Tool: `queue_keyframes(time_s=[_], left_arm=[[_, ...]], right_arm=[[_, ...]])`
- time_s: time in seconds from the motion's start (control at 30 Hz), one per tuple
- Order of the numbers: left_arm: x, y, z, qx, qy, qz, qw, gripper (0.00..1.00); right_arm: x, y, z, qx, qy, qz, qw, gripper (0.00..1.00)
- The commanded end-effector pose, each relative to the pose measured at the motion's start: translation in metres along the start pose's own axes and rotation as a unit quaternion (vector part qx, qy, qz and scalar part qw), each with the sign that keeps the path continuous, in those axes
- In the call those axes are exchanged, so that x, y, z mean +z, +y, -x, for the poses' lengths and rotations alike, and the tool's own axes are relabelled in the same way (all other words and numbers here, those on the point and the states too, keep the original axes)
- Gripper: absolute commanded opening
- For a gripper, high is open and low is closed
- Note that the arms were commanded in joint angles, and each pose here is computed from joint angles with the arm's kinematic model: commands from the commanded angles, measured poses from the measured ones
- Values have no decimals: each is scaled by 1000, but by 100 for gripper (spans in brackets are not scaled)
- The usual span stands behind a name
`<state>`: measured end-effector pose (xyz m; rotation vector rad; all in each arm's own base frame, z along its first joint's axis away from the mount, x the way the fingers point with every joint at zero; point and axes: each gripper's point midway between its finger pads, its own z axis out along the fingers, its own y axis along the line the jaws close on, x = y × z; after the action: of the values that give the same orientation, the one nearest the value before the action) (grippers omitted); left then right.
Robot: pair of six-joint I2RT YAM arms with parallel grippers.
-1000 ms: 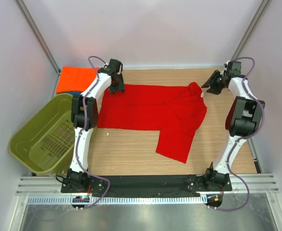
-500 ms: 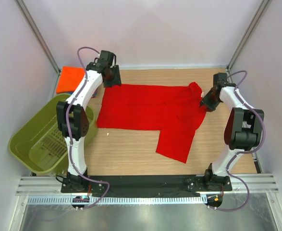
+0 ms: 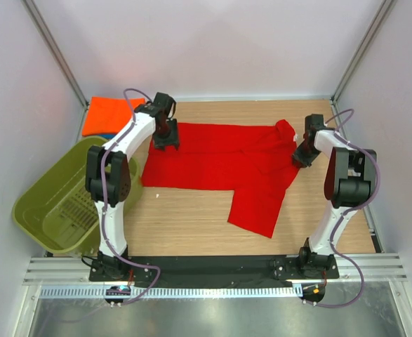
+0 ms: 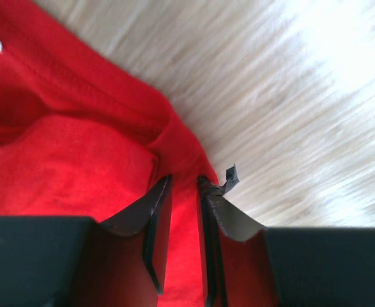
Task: Fold and stack the t-shirts
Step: Fold the tshirt
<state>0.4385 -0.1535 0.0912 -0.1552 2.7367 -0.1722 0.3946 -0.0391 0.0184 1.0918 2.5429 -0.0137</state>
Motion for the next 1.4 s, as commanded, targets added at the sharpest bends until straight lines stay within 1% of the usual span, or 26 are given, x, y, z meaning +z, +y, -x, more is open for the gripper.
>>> queue_keyframes(time_s=[0.0, 0.03, 0.23, 0.33, 0.43, 0.53, 0.6, 0.7, 0.73, 0.8, 0.9, 1.07, 1.37], left_arm=[[-48, -9, 19, -8, -56, -19, 998, 51], [-49, -9, 19, -9, -58, -18, 998, 51], [-52, -5, 23, -18, -64, -3, 998, 52], [-46, -8, 27, -28, -65, -8, 997, 52], [-34, -11, 27, -40, -54, -14, 998, 50], [-24, -10, 24, -48, -47, -10, 998, 49], [-16, -9, 19, -56, -46, -9, 997, 49], [-7, -8, 15, -65, -48, -11, 997, 48], [-4, -7, 13, -65, -46, -10, 997, 48], [3, -3, 10, -63, -44, -2, 997, 48], [10, 0, 8, -59, -37, 3, 998, 48], [17, 5, 5, -77, -30, -5, 997, 48], [26, 21, 2, -92, -19, 3, 996, 47]], right_arm=[[16, -19, 14, -21, -16, -58, 998, 28], [20, -27, 16, -32, -18, -78, 996, 27], [19, -50, 48, -46, -40, -113, 992, 27], [10, -46, 66, -57, -65, -111, 990, 27], [1, -30, 77, -64, -68, -80, 992, 28], [-16, -6, 78, -57, -60, -18, 996, 31], [-31, 9, 72, -34, -50, 28, 998, 31], [-39, 15, 58, -7, -31, 57, 998, 32], [-46, 28, 55, 1, -26, 92, 995, 33], [-43, 23, 50, 6, -23, 85, 996, 33], [-35, 11, 61, 0, -39, 51, 998, 34], [-28, 5, 80, 11, -53, 40, 998, 37], [0, -6, 91, 26, -53, 22, 998, 38]])
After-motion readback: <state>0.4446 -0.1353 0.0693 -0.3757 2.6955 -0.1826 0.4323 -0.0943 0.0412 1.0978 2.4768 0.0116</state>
